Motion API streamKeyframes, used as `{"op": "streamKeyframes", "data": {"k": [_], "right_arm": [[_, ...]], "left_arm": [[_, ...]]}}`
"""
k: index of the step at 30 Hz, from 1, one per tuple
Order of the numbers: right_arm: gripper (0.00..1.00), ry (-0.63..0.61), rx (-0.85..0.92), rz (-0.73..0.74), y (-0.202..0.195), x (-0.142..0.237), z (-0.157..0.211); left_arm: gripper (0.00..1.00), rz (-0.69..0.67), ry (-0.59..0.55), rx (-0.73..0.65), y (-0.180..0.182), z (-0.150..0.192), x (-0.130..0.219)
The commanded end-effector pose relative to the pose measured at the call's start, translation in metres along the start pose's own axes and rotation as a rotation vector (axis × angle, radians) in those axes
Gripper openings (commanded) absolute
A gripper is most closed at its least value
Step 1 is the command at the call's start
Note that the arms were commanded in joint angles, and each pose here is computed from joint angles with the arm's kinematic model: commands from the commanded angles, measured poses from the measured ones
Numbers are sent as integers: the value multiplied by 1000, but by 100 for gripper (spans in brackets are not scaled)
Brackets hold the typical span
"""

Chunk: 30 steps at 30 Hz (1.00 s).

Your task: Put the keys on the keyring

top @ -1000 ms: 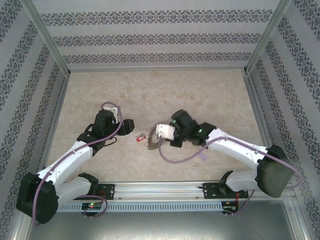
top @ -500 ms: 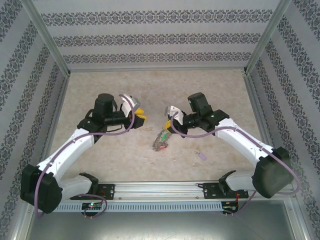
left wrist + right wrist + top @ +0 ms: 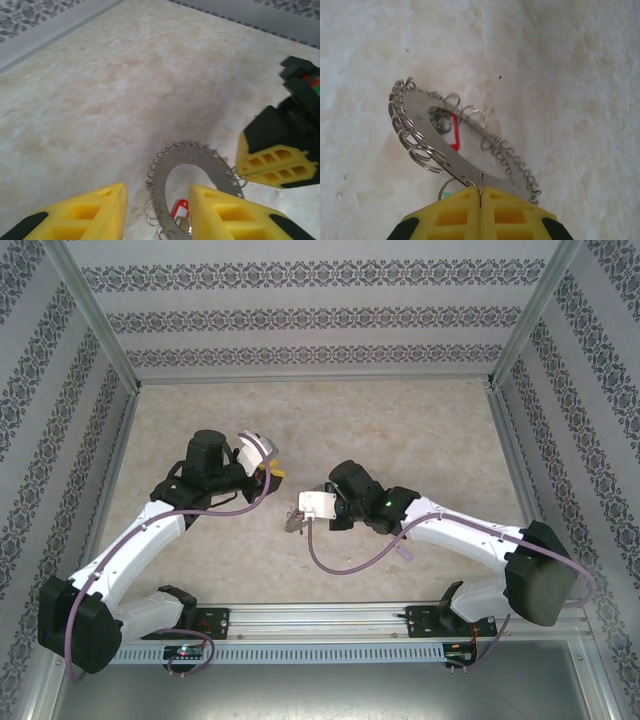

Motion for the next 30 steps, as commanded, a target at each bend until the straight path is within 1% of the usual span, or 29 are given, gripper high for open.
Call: {"op": "streamKeyframes", "data": {"k": [1,5,8,10,12,16,18,20,22,24,25,26,28,30], "right_arm": [[0,-47,-69,-133,21,-2,5],[0,-176,-334,-442,41,-1,10],[0,-242,-565,-588,42,-13,18],[0,-220,-674,-642,41,-26,24],[0,-185,-740,-684,42,-38,28],[0,-149,-763,-669,48,-58,36],[0,-95,-753,-582,50,-66,44],[0,-77,-749,-494,49,-70,52],[0,-67,-742,-437,46,-67,53],[0,-20,-705,-334,44,-66,56],[0,0,-672,-261,42,-65,56],[0,-8,-636,-212,42,-63,55],[0,-50,-581,-168,44,-56,51],[0,-112,-616,-171,37,-45,45]], "left_arm": [[38,-69,-1,28,6,1,3],[39,-17,25,85,2,11,-2],[39,-8,31,121,1,17,-5],[39,-12,27,132,2,18,-6],[39,-12,28,139,2,17,-6],[39,-13,32,140,3,15,-6],[39,-14,32,140,2,15,-6],[39,-19,35,146,3,15,-5],[39,-18,34,149,2,16,-4],[39,-19,39,154,2,17,-5],[38,-23,39,155,3,18,-5],[38,-25,39,157,3,18,-6],[38,-27,33,153,3,16,-5],[38,-31,21,142,3,14,-4]]}}
Point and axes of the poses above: each hand's point on the last joint's axis, 136 mm out from that joint toward the fingers, its own x axis back along the fingers, its own y axis along the line the jaws close on, z = x × y, the point moved 8 cm from there along x, back along the fingers, and after that the axes turned 4 degrees about x, right-handed, at the moved point
